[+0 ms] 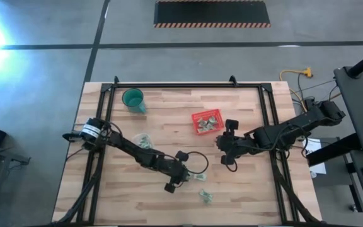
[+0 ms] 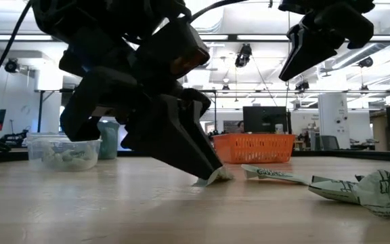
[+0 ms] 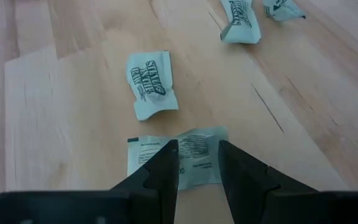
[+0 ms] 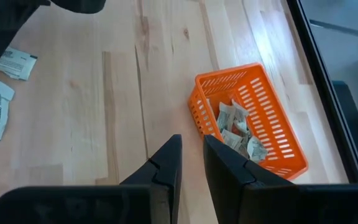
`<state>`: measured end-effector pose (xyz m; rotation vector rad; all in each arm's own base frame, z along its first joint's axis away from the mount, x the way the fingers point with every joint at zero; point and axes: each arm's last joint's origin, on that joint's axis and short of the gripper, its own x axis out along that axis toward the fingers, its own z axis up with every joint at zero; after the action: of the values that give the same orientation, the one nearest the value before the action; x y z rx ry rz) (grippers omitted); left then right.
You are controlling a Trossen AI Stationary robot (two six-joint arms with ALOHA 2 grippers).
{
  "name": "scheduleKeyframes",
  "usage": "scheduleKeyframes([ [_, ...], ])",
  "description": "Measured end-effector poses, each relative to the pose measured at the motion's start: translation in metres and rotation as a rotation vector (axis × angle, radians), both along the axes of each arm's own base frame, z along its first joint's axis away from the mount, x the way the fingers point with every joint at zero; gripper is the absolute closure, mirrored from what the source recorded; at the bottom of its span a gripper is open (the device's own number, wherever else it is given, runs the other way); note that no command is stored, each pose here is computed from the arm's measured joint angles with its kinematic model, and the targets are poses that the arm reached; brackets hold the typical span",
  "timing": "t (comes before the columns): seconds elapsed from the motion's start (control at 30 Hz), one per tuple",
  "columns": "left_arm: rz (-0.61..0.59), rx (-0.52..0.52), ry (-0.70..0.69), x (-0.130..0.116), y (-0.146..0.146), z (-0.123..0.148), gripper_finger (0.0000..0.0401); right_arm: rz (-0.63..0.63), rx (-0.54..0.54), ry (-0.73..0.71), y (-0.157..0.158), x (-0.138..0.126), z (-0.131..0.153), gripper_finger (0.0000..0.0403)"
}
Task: Pick and place items into bin
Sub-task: Put the light green stevia packet into the transparent container
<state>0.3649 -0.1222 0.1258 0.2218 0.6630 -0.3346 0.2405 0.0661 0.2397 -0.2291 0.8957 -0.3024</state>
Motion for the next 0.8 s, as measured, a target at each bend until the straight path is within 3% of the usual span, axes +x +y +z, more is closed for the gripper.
scheduleKeyframes([
  [0.63, -0.061, 0.022, 0.009, 0.016, -0.003, -0.015, 0.0307, -0.001, 0.003, -0.011, 0.0, 0.001, 0.0, 0.0346],
  [0.8, -0.062, 0.025, 0.015, 0.015, -0.003, -0.013, 0.0341, 0.0, 0.003, -0.009, 0.0, 0.001, 0.0, 0.0346],
])
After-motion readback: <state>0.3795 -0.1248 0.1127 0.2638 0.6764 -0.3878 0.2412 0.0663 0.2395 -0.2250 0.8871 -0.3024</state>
